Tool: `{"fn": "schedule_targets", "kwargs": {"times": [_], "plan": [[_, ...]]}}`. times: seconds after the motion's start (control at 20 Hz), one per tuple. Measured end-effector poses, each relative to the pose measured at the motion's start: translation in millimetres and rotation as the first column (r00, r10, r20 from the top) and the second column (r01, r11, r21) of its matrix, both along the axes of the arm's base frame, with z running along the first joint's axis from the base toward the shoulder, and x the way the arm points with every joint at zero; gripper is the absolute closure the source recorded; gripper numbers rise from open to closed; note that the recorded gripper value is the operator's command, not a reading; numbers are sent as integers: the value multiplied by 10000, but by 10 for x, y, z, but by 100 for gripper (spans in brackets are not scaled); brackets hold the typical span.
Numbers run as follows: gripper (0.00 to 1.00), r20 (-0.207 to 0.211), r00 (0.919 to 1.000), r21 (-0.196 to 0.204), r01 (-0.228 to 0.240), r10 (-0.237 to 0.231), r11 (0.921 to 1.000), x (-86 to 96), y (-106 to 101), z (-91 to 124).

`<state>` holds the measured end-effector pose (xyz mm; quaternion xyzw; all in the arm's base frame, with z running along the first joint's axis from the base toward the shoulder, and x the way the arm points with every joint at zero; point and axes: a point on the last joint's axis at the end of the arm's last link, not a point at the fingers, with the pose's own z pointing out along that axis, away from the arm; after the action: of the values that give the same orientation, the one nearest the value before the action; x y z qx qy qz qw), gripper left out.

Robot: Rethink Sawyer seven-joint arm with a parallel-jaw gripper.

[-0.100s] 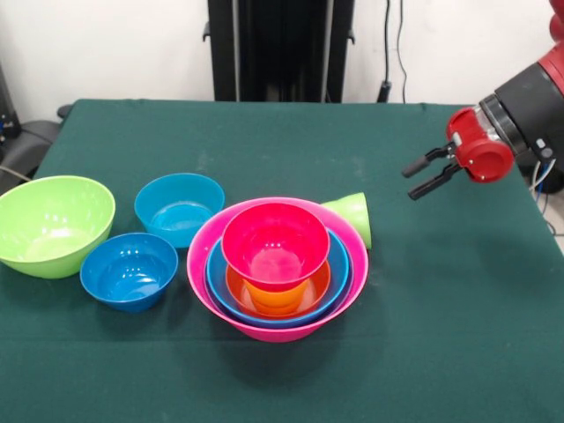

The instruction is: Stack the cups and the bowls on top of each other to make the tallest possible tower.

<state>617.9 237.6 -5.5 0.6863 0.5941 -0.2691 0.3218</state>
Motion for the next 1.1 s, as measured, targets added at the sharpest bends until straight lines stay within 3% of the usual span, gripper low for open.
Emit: {"fn": "schedule_targets", "kwargs": {"times": [1.1], "plan": [[0,-237,9996,-141,147,-150,9998,-107,-96,-190]]}}
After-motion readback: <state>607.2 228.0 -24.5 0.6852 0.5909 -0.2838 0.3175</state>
